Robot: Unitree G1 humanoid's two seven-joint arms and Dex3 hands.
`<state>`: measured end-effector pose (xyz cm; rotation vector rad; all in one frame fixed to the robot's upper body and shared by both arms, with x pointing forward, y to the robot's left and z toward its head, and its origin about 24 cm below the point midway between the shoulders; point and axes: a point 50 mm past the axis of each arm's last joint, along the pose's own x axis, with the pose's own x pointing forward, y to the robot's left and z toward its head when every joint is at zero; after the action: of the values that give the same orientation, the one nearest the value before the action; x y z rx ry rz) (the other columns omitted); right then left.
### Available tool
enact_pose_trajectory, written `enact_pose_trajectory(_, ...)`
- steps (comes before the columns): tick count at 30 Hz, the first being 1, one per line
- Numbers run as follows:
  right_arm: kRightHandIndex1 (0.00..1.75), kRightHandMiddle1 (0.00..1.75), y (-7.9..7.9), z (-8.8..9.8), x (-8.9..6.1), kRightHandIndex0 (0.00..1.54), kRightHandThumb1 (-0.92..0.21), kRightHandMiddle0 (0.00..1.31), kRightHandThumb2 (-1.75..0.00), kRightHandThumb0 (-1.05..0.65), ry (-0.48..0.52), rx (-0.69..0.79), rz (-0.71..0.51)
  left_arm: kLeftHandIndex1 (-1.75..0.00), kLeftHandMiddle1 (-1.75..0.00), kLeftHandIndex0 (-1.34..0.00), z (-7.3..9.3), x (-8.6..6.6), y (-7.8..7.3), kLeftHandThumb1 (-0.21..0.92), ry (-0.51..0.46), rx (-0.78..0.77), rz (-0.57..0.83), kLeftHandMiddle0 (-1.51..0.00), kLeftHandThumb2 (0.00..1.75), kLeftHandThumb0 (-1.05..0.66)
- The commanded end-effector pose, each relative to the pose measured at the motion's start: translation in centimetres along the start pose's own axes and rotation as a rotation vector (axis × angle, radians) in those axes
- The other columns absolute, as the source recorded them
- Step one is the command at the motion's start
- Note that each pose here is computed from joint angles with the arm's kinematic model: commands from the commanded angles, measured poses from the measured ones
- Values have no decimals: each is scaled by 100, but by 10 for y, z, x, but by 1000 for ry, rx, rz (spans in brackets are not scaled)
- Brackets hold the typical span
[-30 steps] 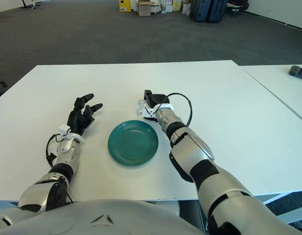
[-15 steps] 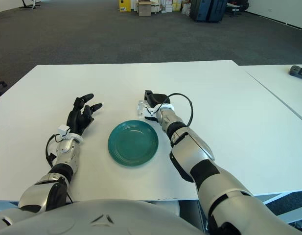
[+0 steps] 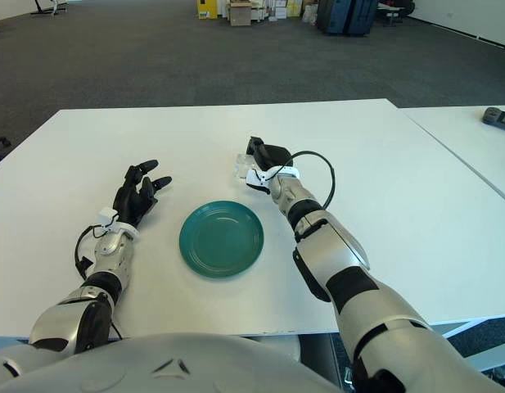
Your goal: Put the bottle into the plate.
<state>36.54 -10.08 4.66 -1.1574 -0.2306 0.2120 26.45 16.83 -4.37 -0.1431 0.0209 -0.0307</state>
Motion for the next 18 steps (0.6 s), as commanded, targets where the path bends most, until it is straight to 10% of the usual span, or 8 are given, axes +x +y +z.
enact_pose_trajectory(1, 171, 175, -25, 20, 8, 80, -7, 56, -159, 0, -139, 43, -144, -104, -60, -8, -24, -19, 2, 92, 126, -8, 32, -43, 86, -77)
enact_pose_trajectory(18, 166, 175, -46, 49, -11, 89, 2, 63, -167, 0, -358, 91, -227, -93, -26, 0, -30, -14, -2, 92, 210, -29, 32, -34, 85, -75)
